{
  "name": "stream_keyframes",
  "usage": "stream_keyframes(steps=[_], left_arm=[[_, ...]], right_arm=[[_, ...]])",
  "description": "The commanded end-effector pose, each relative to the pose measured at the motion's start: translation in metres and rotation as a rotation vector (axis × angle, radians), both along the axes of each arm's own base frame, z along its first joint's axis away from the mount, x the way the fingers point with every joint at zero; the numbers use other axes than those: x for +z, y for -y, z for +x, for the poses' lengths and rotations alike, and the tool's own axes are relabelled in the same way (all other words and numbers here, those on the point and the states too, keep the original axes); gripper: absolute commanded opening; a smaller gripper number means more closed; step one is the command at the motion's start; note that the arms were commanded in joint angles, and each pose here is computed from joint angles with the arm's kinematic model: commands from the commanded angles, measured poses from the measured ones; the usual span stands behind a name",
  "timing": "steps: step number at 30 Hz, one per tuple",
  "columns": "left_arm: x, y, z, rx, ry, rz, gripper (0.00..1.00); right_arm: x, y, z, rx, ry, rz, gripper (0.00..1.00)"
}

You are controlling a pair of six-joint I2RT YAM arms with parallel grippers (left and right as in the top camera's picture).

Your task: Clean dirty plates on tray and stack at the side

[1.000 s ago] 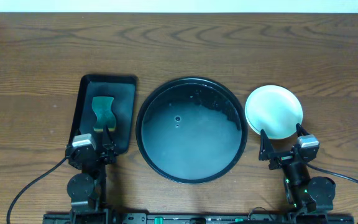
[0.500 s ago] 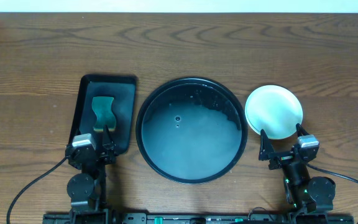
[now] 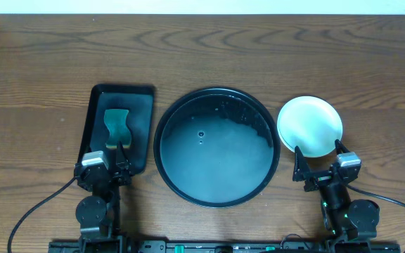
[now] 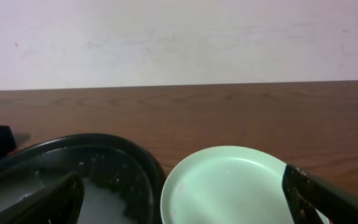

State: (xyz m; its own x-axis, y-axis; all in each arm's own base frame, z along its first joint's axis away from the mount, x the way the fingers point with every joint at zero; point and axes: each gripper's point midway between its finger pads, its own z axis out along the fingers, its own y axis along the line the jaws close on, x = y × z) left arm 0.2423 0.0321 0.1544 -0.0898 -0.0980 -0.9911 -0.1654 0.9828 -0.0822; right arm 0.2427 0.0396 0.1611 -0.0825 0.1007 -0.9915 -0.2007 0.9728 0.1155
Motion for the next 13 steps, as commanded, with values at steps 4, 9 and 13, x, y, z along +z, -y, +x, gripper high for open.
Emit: stream_keyframes(steps=[4, 9, 13], left_arm=[[-0.018, 0.0005, -0.0006, -0.002, -0.052, 0.002, 0.74], [-0.018, 0.0005, -0.0006, -0.002, -0.052, 0.002, 0.75], [-0.018, 0.0005, -0.0006, -0.002, -0.052, 0.002, 0.74]], right_arm=[[-0.0007, -0.0019, -0.0005, 0.009, -0.001, 0.012, 0.99], [-0.0007, -0.0019, -0.0005, 0.009, -0.001, 0.012, 0.99], [-0.0007, -0.0019, -0.0005, 0.009, -0.001, 0.012, 0.99]])
